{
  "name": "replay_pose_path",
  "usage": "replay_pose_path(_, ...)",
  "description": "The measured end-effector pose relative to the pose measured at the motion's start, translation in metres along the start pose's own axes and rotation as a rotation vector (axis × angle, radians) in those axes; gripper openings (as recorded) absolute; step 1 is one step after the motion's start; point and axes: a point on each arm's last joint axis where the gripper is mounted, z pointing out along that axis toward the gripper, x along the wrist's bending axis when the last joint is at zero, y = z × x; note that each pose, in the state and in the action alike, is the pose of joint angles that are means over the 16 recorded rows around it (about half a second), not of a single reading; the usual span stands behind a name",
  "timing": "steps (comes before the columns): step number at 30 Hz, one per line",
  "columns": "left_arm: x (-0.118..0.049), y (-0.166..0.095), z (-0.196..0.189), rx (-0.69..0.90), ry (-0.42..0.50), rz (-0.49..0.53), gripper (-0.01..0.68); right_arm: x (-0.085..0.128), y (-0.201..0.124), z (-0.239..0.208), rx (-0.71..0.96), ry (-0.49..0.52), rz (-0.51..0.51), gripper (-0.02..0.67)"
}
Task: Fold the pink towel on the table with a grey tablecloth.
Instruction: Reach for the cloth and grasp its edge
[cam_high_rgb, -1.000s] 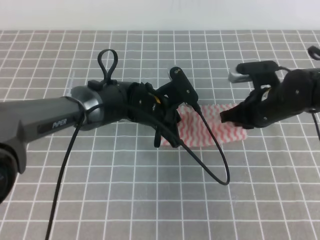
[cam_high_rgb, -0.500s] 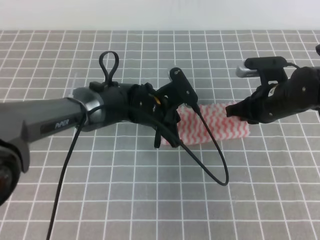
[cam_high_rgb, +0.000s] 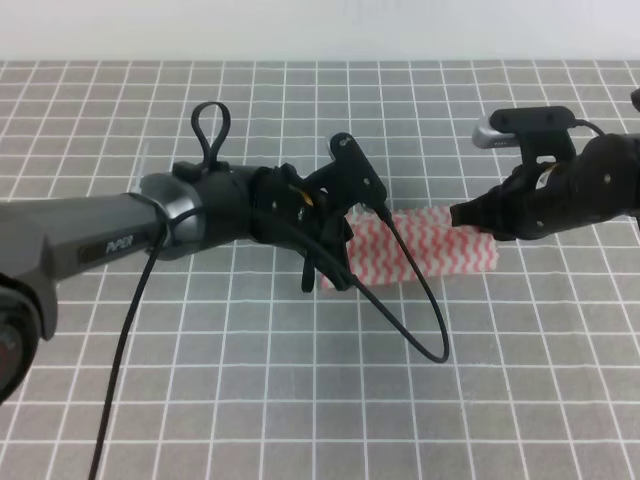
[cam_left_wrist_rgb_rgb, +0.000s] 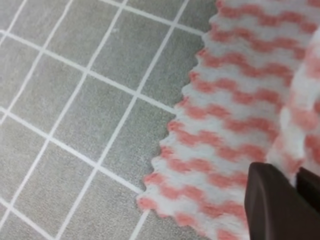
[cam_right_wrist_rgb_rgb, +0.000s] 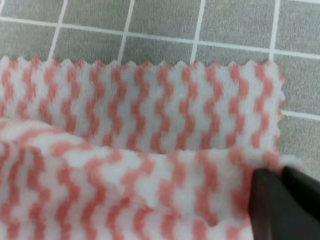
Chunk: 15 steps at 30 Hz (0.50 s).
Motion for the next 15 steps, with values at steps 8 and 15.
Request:
replay_pose_path(8,0.0022,-0.0015,0.0003,0.000,0.007,-0.003,-0.002,0.0005,0.0043,0.0040,-0.008,0.001,-0.008,-0.014)
replay_pose_path(15,0.0020,-0.0021,0.0013,0.001,0.007,-0.004,-0.002,0.0016,0.0099,0.0039,-0.019,0.003,-0.019,-0.014)
